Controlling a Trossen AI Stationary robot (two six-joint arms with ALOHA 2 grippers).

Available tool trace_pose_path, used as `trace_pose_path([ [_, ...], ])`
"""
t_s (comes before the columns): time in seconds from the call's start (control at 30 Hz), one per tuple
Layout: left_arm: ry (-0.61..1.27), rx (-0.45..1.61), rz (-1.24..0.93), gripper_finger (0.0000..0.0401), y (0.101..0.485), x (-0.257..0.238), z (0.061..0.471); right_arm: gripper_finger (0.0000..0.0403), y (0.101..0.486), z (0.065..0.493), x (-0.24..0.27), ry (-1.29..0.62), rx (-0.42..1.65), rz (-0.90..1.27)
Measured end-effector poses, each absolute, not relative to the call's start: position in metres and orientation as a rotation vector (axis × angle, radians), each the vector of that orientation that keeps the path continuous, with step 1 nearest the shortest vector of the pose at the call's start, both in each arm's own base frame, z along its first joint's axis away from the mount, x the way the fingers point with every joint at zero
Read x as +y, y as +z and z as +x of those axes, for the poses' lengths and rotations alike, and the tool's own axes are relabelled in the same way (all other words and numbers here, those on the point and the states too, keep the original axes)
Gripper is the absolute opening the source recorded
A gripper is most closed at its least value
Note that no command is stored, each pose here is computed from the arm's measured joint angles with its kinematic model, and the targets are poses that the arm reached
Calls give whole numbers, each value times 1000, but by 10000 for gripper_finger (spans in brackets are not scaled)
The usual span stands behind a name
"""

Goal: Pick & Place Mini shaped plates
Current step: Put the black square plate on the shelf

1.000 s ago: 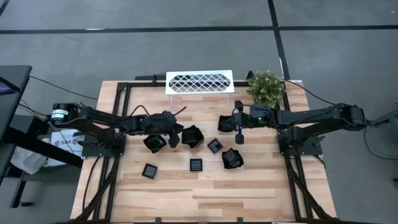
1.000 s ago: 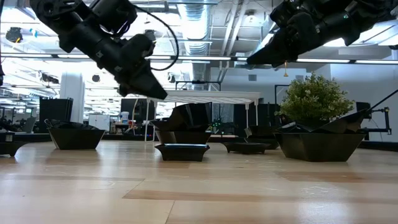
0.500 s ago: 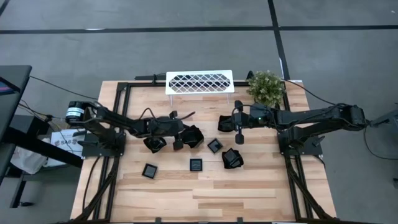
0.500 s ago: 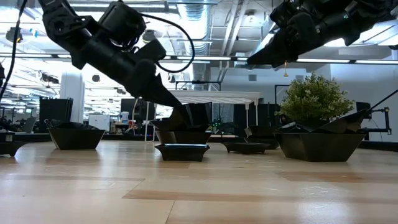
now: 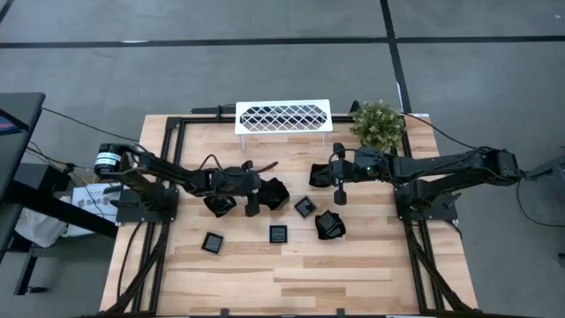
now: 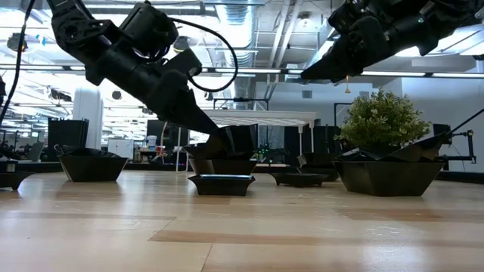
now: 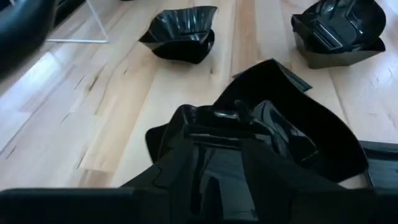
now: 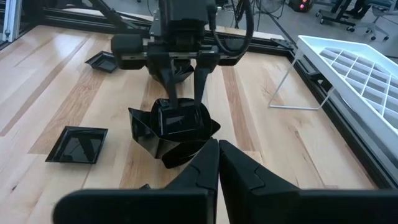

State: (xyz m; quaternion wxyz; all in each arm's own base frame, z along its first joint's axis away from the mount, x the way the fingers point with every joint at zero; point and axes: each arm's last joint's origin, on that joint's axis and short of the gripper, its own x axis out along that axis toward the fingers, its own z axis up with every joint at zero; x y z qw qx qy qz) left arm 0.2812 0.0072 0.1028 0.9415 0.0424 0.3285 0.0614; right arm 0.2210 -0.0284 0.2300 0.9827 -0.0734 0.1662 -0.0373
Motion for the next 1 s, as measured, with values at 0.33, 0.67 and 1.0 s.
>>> trace_pose_path([
  [0.33, 206, 702, 146, 146, 96, 10, 280, 6, 229, 221, -28, -74, 342, -147],
  [0.67, 124, 716, 118, 144, 95, 7, 280, 6, 229, 221, -28, -74, 342, -147],
  [1.0, 124, 715, 118, 144, 95, 7, 280, 6, 229, 221, -28, -74, 342, -147],
])
